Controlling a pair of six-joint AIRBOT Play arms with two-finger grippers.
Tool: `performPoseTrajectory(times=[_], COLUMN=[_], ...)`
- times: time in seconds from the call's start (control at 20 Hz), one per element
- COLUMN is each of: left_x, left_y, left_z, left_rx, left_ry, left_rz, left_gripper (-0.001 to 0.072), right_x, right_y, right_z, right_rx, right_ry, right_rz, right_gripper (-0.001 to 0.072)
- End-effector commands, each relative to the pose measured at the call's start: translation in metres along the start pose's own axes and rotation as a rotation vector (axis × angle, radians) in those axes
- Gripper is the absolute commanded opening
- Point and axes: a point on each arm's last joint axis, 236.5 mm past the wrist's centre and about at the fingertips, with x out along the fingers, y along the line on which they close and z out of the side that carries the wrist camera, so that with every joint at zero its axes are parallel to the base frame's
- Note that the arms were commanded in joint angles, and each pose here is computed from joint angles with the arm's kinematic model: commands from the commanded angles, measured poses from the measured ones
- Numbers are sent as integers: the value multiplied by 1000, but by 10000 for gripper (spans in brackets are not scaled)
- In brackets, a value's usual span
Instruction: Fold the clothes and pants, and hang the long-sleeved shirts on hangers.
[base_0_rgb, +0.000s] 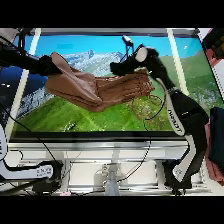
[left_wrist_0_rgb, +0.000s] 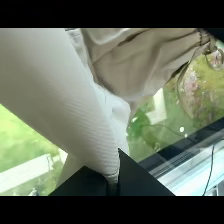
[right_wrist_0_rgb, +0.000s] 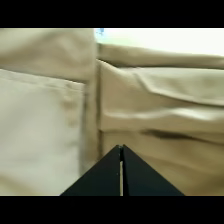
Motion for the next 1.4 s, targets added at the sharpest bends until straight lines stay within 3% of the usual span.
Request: performPoseTrajectory(times=[0.0, 0.3, 0.65, 1.0, 1.35], left_x=[-1, -2, 15, 52, 53], left_y=[-18, -23, -57, -80, -80], left_z=[3, 25, 51, 46, 46], left_rx=[10, 7, 211, 286, 304], left_ry=[-14, -106, -208, -156, -156], left_rz=[-57, -79, -120, -157, -158], left_gripper=[27, 27, 27, 27, 27], right_x=[48, 133, 146, 121, 20], right_y=[27, 93, 162, 88, -11], right_z=[-16, -110, -150, -107, -47], right_rx=[72, 149, 56, 206, -42], right_ry=[-37, 138, 134, 154, 150], right_rz=[21, 107, 176, 80, -49], right_gripper=[43, 43, 43, 42, 42])
